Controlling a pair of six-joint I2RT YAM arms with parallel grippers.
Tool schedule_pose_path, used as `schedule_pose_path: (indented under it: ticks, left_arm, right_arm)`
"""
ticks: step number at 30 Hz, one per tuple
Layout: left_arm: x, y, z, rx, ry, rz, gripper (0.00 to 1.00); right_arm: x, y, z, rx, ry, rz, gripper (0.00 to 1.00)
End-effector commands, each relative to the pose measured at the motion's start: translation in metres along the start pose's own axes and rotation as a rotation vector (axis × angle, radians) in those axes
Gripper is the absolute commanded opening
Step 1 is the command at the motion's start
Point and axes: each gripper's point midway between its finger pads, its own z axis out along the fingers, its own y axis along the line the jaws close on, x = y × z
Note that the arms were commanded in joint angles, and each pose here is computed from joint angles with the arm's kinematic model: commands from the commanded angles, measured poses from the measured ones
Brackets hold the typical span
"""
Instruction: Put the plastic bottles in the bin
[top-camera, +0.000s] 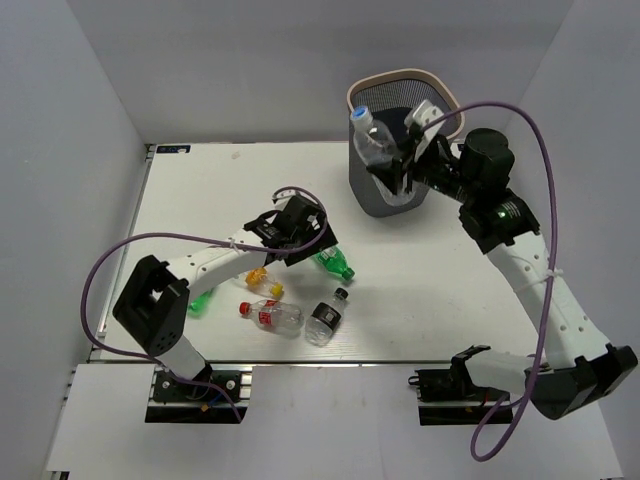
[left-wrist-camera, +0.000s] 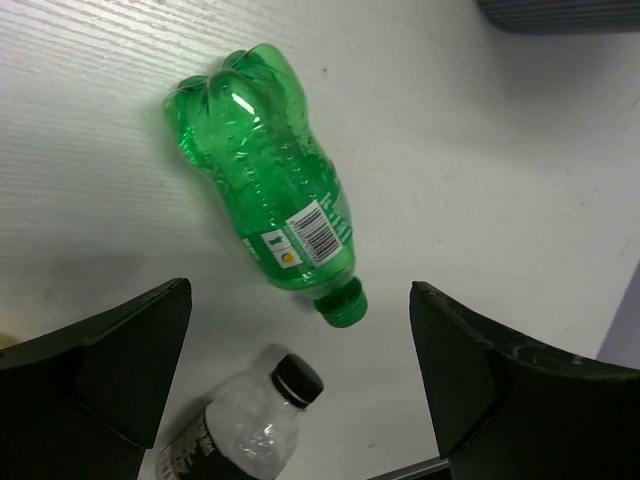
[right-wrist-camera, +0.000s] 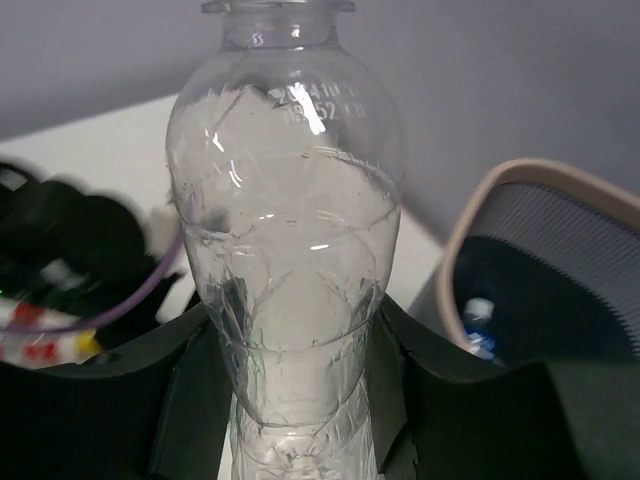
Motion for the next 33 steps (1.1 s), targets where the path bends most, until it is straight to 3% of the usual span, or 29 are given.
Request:
schedule_pose_path:
  ticks: [1,2,3,10,11,12,13,14,17,20,23,24,25,26,27,28,29,30,32,33]
  left_arm:
    - [-0.016,-0.02,-0.001,0.059,-0.042,-0.104,1.0]
    - [-0.012,-0.016,0.002,0.041,-0.032,-0.101,1.0]
    - [-0.01,-0.013,0.005,0.031,-0.026,-0.099,1.0]
    - [0.0,-0.011,0.013,0.021,-0.001,-0.097,1.0]
    - [0.002,-0.01,0.016,0.013,0.004,-0.106,1.0]
    - [0.002,-0.01,0.016,0.013,0.004,-0.106,1.0]
    - [0.0,-0.012,0.016,0.022,-0.002,-0.108,1.0]
    - [0.003,-0.01,0.02,0.011,0.005,-0.115,1.0]
    - [0.003,-0.009,0.029,-0.015,0.008,-0.111,1.0]
    - [-0.001,-0.003,0.036,-0.075,-0.012,-0.102,1.0]
    - [0.007,0.008,0.053,-0.129,0.008,-0.09,1.0]
    - [0.007,0.007,0.057,-0.13,0.009,-0.089,1.0]
    - [0.009,0.012,0.062,-0.15,0.008,-0.085,1.0]
    - [0.007,0.01,0.07,-0.16,0.001,-0.083,1.0]
    - [0.011,0.007,0.074,-0.16,0.008,-0.075,1.0]
    - [0.012,0.01,0.078,-0.179,0.008,-0.07,0.98]
    - [0.01,0.007,0.079,-0.19,0.014,-0.067,0.97]
    - [0.016,0.013,0.088,-0.224,0.033,-0.058,0.91]
    - [0.017,0.014,0.089,-0.239,0.042,-0.045,0.78]
    - [0.018,0.014,0.088,-0.234,0.053,-0.022,0.65]
  right_arm:
    - [-0.077,-0.064,0.0,0.298,-0.264,-0.038,0.05]
    - [-0.067,-0.08,0.012,0.336,-0.247,-0.028,0.05]
    - [-0.09,-0.1,0.005,0.439,-0.308,-0.048,0.05]
    - [-0.092,-0.164,0.025,0.585,-0.316,-0.042,0.06]
    - [-0.085,-0.176,0.03,0.604,-0.293,-0.032,0.13]
    - [-0.075,-0.181,0.035,0.611,-0.256,-0.024,0.3]
    - [-0.073,-0.191,0.043,0.616,-0.22,-0.009,0.54]
    - [-0.049,-0.208,0.051,0.651,-0.157,0.02,0.9]
    - [-0.004,-0.222,0.054,0.656,-0.039,0.077,0.9]
    - [-0.001,-0.213,0.042,0.592,-0.029,0.099,0.9]
    - [-0.025,-0.186,0.014,0.521,-0.073,0.083,0.9]
    - [-0.016,-0.177,0.013,0.475,-0.056,0.093,0.9]
    - [-0.039,-0.158,-0.004,0.444,-0.101,0.077,0.9]
    - [-0.036,-0.145,-0.007,0.4,-0.096,0.087,0.9]
    - [0.0,-0.136,-0.006,0.371,-0.032,0.131,0.9]
    - [-0.023,-0.115,-0.026,0.357,-0.081,0.099,0.9]
    - [0.002,-0.102,-0.024,0.305,-0.043,0.126,0.9]
    - [0.024,-0.091,-0.025,0.288,-0.008,0.153,0.9]
    - [0.028,-0.067,-0.045,0.26,-0.014,0.137,0.87]
    - [0.044,-0.059,-0.046,0.243,0.012,0.153,0.82]
